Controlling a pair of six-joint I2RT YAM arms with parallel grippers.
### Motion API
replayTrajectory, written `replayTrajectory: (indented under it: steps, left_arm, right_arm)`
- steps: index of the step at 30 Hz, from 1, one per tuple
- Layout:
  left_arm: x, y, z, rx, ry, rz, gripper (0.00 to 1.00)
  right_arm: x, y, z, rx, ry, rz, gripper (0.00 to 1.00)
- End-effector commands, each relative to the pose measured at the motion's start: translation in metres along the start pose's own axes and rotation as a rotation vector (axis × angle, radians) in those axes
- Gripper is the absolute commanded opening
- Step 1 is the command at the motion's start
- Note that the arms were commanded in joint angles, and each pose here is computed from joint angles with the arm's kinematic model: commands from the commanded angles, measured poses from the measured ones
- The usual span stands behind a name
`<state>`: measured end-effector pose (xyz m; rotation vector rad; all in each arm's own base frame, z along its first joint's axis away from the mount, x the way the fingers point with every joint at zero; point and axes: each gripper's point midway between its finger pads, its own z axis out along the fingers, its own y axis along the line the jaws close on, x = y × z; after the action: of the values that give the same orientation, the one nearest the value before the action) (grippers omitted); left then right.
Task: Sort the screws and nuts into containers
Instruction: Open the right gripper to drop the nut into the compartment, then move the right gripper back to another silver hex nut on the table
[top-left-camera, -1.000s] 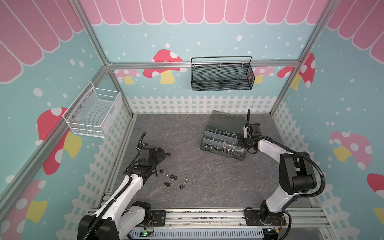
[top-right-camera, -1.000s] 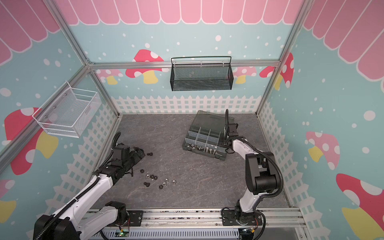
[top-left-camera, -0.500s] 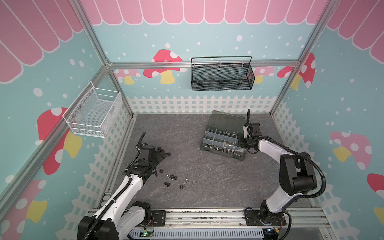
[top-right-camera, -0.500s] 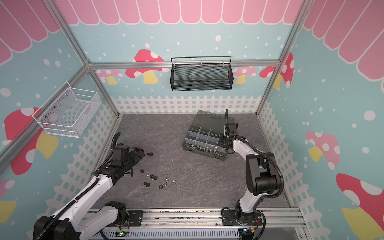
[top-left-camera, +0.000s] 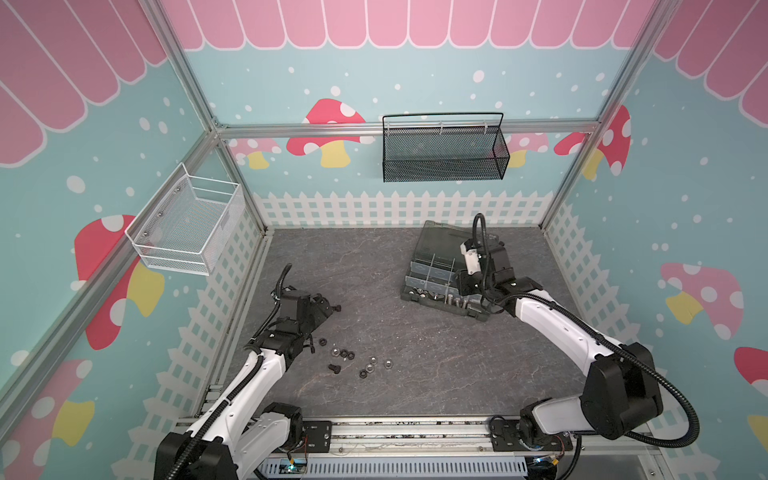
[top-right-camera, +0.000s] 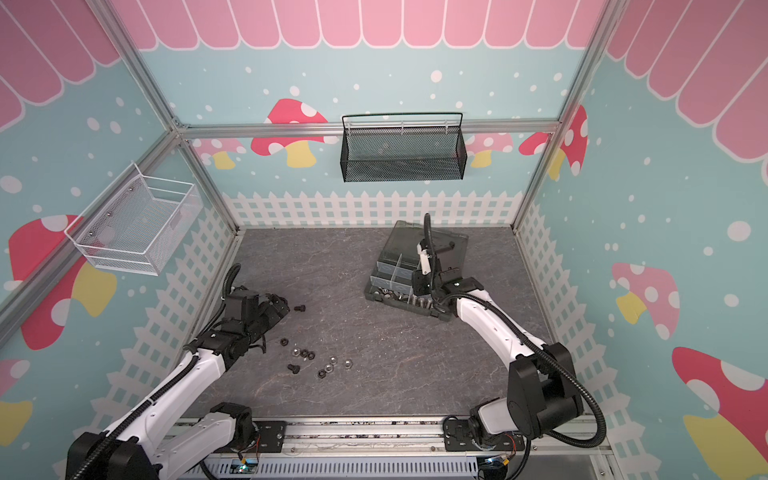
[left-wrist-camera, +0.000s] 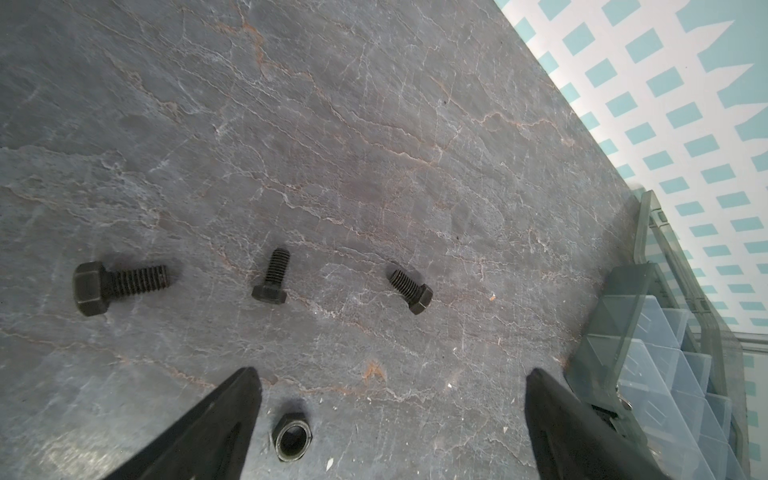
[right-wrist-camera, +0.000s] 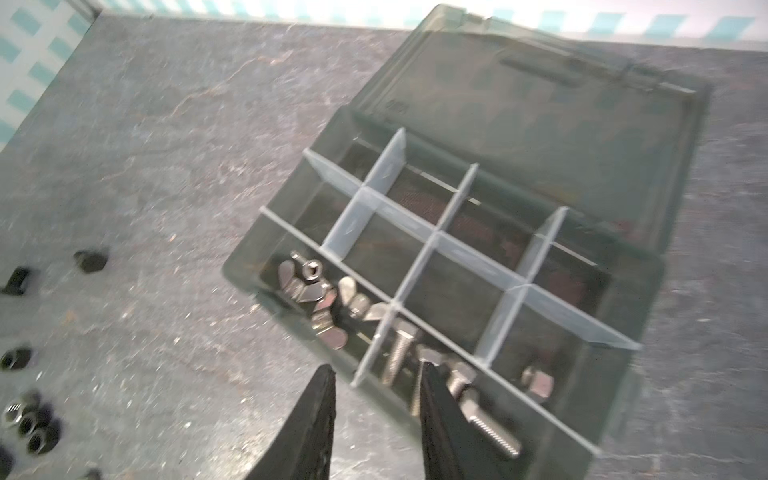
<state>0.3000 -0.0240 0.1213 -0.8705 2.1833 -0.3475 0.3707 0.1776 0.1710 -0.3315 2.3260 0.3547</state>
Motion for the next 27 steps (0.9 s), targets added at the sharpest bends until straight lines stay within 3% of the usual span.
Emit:
replayTrajectory:
  steps: [1, 5, 14, 27]
  left_arm:
    - [0.001, 0.006, 0.003, -0.019, -0.006, -0.016, 1.00]
    - [0.000, 0.006, 0.004, -0.022, -0.005, -0.014, 1.00]
    - [0.001, 0.008, 0.007, -0.035, 0.002, -0.021, 1.00]
    - [-0.003, 0.018, 0.003, -0.067, -0.019, -0.041, 1.00]
  right_arm:
    - [0.042, 0.036, 0.010, -0.049, 0.126, -0.036, 0.36]
    - [0.076, 0.083, 0.013, -0.106, 0.224, -0.132, 0.38]
    - [0.150, 0.156, 0.015, -0.135, 0.448, -0.473, 0.45]
    - [0.206, 0.205, 0.027, -0.227, 0.556, -0.659, 0.55]
